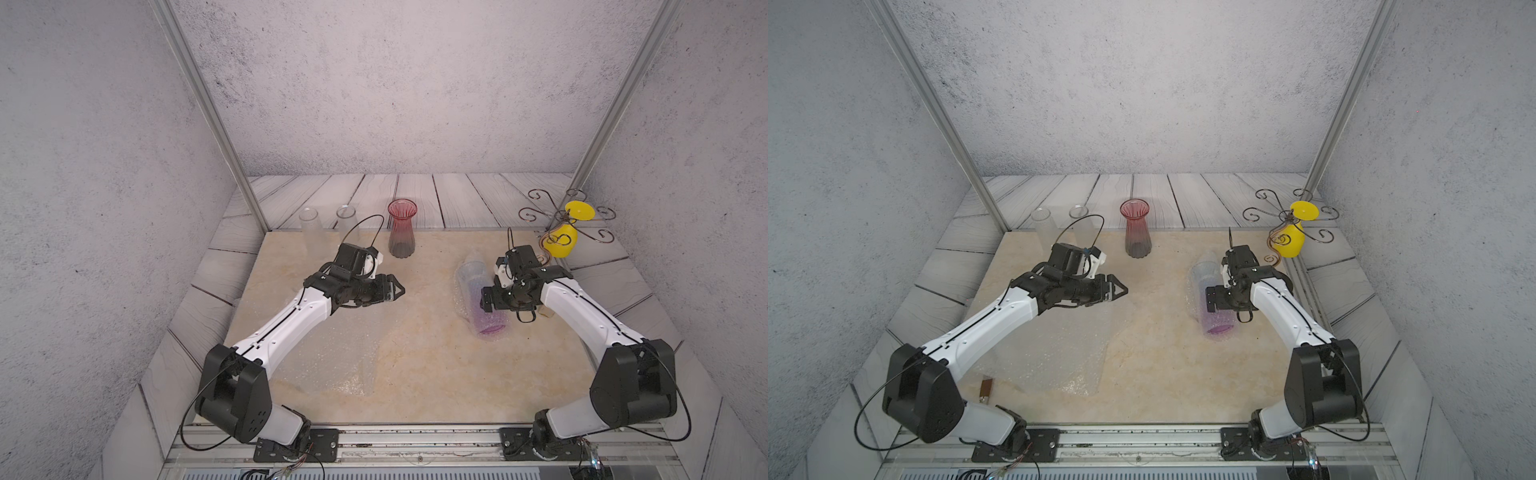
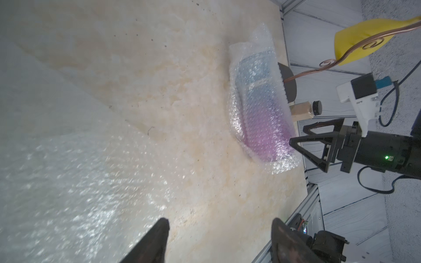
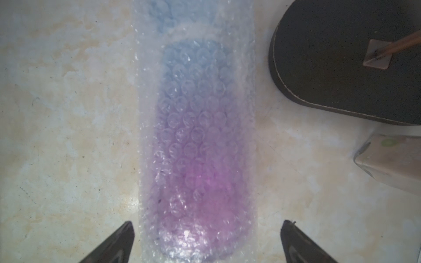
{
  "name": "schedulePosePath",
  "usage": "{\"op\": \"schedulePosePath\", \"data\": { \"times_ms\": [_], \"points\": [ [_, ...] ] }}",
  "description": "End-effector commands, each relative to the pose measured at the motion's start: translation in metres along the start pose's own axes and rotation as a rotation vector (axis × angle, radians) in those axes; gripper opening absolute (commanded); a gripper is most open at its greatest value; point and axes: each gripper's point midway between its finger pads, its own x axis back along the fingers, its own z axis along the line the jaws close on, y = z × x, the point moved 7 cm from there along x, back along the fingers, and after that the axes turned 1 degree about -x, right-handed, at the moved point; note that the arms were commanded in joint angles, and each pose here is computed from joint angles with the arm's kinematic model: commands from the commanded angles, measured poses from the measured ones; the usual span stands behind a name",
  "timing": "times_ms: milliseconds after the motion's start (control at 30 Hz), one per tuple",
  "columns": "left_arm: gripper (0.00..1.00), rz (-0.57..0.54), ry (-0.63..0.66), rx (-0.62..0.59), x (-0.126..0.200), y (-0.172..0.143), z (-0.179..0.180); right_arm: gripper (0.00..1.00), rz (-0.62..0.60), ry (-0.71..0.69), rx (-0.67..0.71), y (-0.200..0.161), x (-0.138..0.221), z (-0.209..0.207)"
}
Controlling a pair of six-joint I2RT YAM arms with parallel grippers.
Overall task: Unwrap the vase from the bubble wrap
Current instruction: Move the bubble wrap to the center of the board.
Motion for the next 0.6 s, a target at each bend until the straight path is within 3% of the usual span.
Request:
{"op": "schedulePosePath", "data": {
  "times_ms": [0, 567],
  "points": [
    [0.72, 0.013, -0.034, -0.019, -0.004, 0.006, -0.007, 0.99, 0.022, 0.025, -0.001, 0.002, -0.016, 0.002],
    [0.72, 0.019, -0.043, 0.046, -0.012, -0.007, 0.003, 0.99, 0.125, 0.103, 0.008, 0.002, -0.060, 0.007]
  ]
}}
